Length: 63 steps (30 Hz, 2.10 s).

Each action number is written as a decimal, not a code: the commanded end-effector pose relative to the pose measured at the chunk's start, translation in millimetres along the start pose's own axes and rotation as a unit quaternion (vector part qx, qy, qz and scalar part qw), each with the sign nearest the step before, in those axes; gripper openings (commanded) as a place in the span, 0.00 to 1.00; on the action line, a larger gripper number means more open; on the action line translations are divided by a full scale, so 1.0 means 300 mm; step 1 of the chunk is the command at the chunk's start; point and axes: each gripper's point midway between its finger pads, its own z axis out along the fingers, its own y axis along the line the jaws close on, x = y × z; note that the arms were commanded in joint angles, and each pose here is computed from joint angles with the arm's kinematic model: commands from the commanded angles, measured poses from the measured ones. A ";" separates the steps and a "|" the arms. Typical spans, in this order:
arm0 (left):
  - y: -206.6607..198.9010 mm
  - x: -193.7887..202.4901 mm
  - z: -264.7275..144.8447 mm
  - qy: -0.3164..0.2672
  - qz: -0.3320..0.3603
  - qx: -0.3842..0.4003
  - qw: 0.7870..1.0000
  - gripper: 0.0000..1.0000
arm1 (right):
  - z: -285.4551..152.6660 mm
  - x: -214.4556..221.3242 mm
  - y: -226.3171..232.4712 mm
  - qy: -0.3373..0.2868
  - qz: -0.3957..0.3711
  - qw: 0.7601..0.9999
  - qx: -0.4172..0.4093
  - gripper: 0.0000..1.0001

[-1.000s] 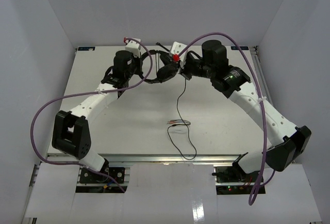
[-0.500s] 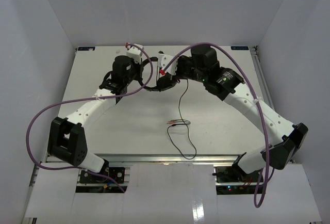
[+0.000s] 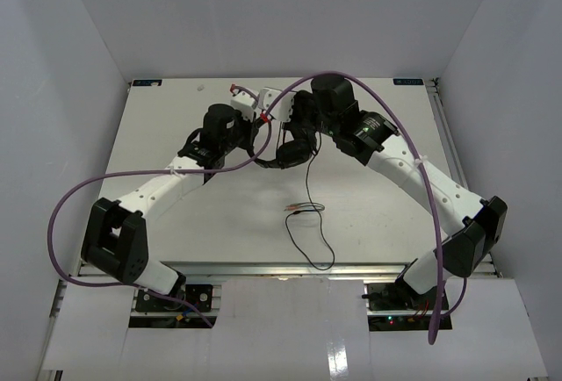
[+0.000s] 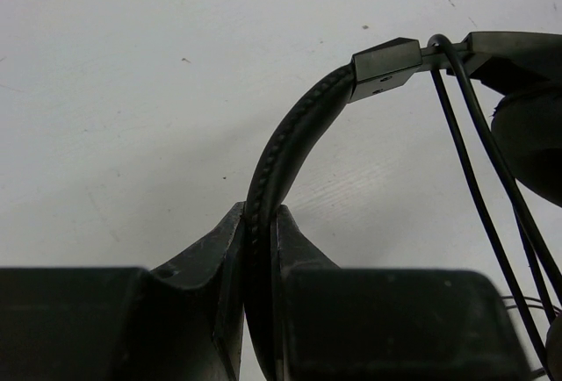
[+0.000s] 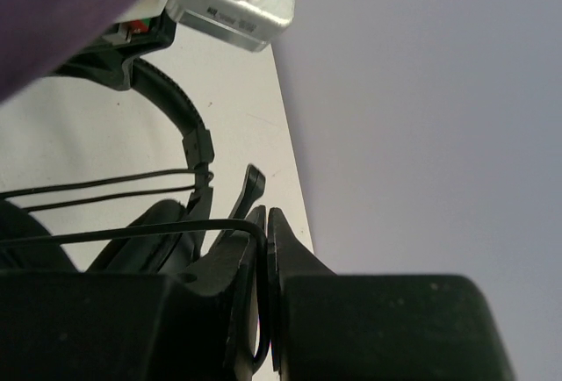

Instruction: Wrap the headphones

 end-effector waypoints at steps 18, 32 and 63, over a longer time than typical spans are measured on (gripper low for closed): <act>-0.116 -0.003 -0.174 -0.002 0.022 0.069 0.997 0.00 | -0.044 -0.023 -0.264 -0.035 0.060 0.987 0.145 0.13; -0.173 -0.009 -0.221 -0.010 0.029 0.106 0.994 0.00 | 0.021 0.013 -0.261 -0.038 0.083 0.988 0.128 0.15; -0.267 -0.512 -0.527 -0.190 -0.021 0.174 0.966 0.00 | 0.103 0.215 0.057 -0.099 0.278 0.953 -0.075 0.11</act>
